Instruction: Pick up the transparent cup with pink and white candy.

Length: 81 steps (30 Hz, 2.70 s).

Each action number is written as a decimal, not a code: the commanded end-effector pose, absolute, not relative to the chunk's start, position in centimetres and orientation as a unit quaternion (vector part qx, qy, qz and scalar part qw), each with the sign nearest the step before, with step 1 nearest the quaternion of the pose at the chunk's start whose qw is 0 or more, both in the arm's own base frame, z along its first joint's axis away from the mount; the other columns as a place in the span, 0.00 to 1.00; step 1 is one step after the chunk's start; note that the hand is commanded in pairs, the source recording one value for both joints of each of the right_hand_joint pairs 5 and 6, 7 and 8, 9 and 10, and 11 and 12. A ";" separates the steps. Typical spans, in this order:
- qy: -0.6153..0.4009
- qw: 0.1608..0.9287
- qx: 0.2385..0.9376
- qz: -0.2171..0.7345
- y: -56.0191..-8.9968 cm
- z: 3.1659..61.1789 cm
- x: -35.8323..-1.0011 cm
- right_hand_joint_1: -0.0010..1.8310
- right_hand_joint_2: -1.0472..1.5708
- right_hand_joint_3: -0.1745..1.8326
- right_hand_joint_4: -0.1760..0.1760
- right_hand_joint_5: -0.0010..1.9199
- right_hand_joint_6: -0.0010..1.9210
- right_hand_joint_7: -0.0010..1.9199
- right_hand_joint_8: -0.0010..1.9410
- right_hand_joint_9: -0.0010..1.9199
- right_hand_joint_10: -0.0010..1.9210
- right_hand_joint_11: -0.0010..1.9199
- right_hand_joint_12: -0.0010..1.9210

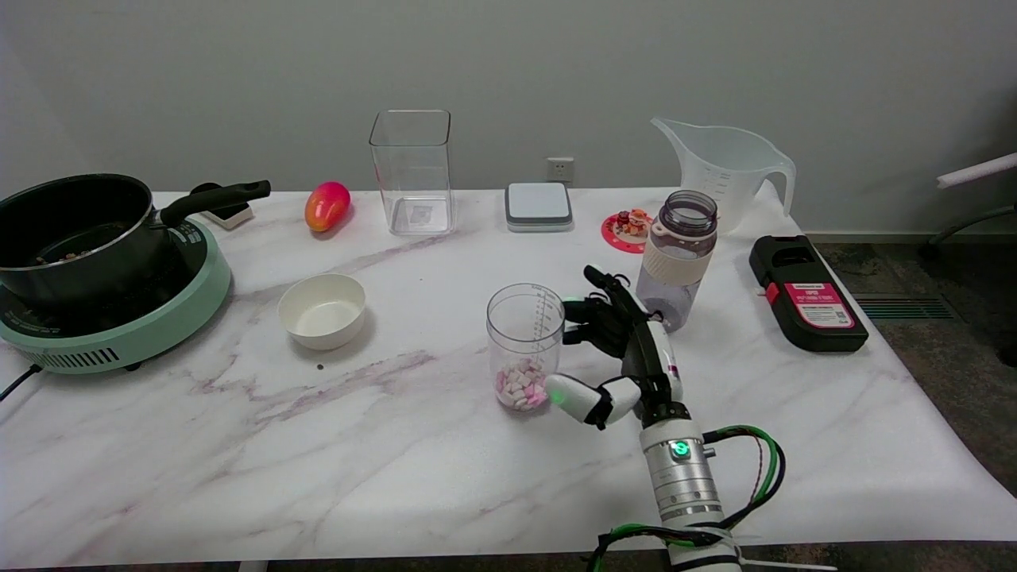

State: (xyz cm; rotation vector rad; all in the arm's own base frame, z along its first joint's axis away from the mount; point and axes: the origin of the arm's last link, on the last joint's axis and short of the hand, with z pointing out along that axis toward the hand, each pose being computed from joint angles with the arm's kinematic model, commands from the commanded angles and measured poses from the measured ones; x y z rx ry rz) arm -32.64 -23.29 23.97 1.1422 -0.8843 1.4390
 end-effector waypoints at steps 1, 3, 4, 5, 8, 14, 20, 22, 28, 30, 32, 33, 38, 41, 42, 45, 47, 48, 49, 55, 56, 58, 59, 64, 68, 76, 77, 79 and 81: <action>-0.393 0.516 0.491 0.581 -25.3 24.0 -32.8 0.62 0.21 0.56 0.50 0.17 0.17 0.36 0.35 0.32 0.32 0.42 0.42; -0.394 0.516 0.493 0.579 -25.6 24.1 -32.8 0.62 0.20 0.55 0.50 0.17 0.17 0.35 0.35 0.31 0.31 0.42 0.42; -0.396 0.515 0.494 0.578 -25.7 24.1 -32.8 0.62 0.20 0.55 0.50 0.17 0.17 0.35 0.35 0.31 0.31 0.42 0.42; -0.396 0.515 0.495 0.577 -25.9 24.2 -32.8 0.62 0.20 0.55 0.50 0.17 0.17 0.35 0.35 0.31 0.31 0.41 0.41; -0.399 0.515 0.497 0.574 -26.2 24.1 -32.8 0.62 0.20 0.55 0.50 0.16 0.16 0.34 0.34 0.30 0.30 0.40 0.40; -0.403 0.515 0.501 0.567 -26.8 24.2 -32.8 0.62 0.19 0.55 0.50 0.14 0.14 0.34 0.33 0.29 0.29 0.39 0.39; -0.404 0.514 0.503 0.566 -27.2 24.2 -32.7 0.62 0.20 0.55 0.50 0.15 0.15 0.33 0.33 0.28 0.28 0.37 0.37; -0.406 0.511 0.503 0.567 -27.4 24.1 -32.6 0.63 0.20 0.54 0.50 0.15 0.15 0.33 0.33 0.28 0.28 0.37 0.37; -0.415 0.499 0.508 0.566 -27.9 23.7 -32.6 0.64 0.22 0.54 0.50 0.15 0.15 0.33 0.33 0.28 0.28 0.36 0.36; -0.419 0.495 0.513 0.562 -28.1 23.6 -32.6 0.64 0.22 0.54 0.50 0.15 0.15 0.33 0.33 0.28 0.28 0.36 0.36; -0.422 0.493 0.517 0.559 -28.2 23.4 -32.7 0.64 0.20 0.56 0.50 0.15 0.15 0.33 0.32 0.27 0.27 0.36 0.36; -0.423 0.491 0.518 0.558 -28.3 23.3 -32.8 0.64 0.17 0.60 0.50 0.16 0.16 0.33 0.32 0.27 0.27 0.36 0.36; -0.429 0.487 0.518 0.558 -28.5 22.9 -33.1 0.63 0.14 0.51 0.50 0.15 0.15 0.33 0.32 0.27 0.27 0.35 0.35; -0.437 0.483 0.518 0.555 -28.5 22.6 -33.4 0.63 0.14 0.47 0.50 0.15 0.15 0.33 0.32 0.27 0.27 0.35 0.35; -0.439 0.481 0.517 0.556 -28.5 22.5 -33.5 0.63 0.14 0.47 0.50 0.15 0.15 0.33 0.32 0.27 0.27 0.35 0.35; -0.444 0.481 0.513 0.555 -28.5 22.4 -33.8 0.62 0.14 0.46 0.50 0.15 0.15 0.33 0.32 0.27 0.27 0.35 0.35; -0.445 0.481 0.513 0.555 -28.5 22.3 -33.9 0.62 0.14 0.45 0.50 0.15 0.15 0.32 0.32 0.27 0.27 0.35 0.35; -0.446 0.480 0.513 0.554 -28.5 22.1 -33.9 0.62 0.14 0.45 0.50 0.15 0.15 0.32 0.32 0.27 0.27 0.35 0.35; -0.447 0.480 0.513 0.553 -28.5 22.1 -33.9 0.62 0.14 0.45 0.50 0.15 0.15 0.32 0.32 0.27 0.27 0.35 0.35; -0.450 0.479 0.515 0.551 -28.5 21.8 -33.9 0.62 0.14 0.45 0.50 0.15 0.15 0.32 0.32 0.27 0.27 0.35 0.35; -0.450 0.478 0.515 0.551 -28.5 21.7 -33.9 0.62 0.14 0.45 0.50 0.15 0.15 0.32 0.32 0.27 0.27 0.35 0.35; -0.451 0.478 0.515 0.551 -28.5 21.7 -34.0 0.62 0.14 0.44 0.50 0.15 0.15 0.32 0.32 0.27 0.27 0.35 0.35; -0.451 0.478 0.514 0.551 -28.5 21.6 -34.0 0.62 0.14 0.44 0.50 0.15 0.15 0.32 0.32 0.27 0.27 0.35 0.35; -0.456 0.478 0.513 0.548 -28.5 21.4 -34.1 0.62 0.15 0.45 0.50 0.15 0.15 0.32 0.32 0.27 0.27 0.35 0.35; -0.455 0.478 0.514 0.549 -28.7 21.4 -34.0 0.62 0.16 0.45 0.50 0.15 0.15 0.32 0.32 0.27 0.27 0.34 0.34; -0.459 0.477 0.511 0.548 -29.0 21.3 -34.0 0.63 0.19 0.47 0.50 0.15 0.15 0.32 0.32 0.27 0.27 0.34 0.34; -0.458 0.478 0.511 0.548 -29.0 21.4 -34.1 0.63 0.19 0.48 0.50 0.15 0.15 0.32 0.32 0.27 0.27 0.34 0.34; -0.459 0.478 0.510 0.549 -29.1 21.4 -34.1 0.63 0.21 0.50 0.50 0.15 0.15 0.32 0.32 0.27 0.27 0.34 0.34; -0.458 0.478 0.511 0.548 -29.1 21.4 -34.1 0.64 0.23 0.52 0.50 0.15 0.15 0.33 0.32 0.27 0.27 0.34 0.34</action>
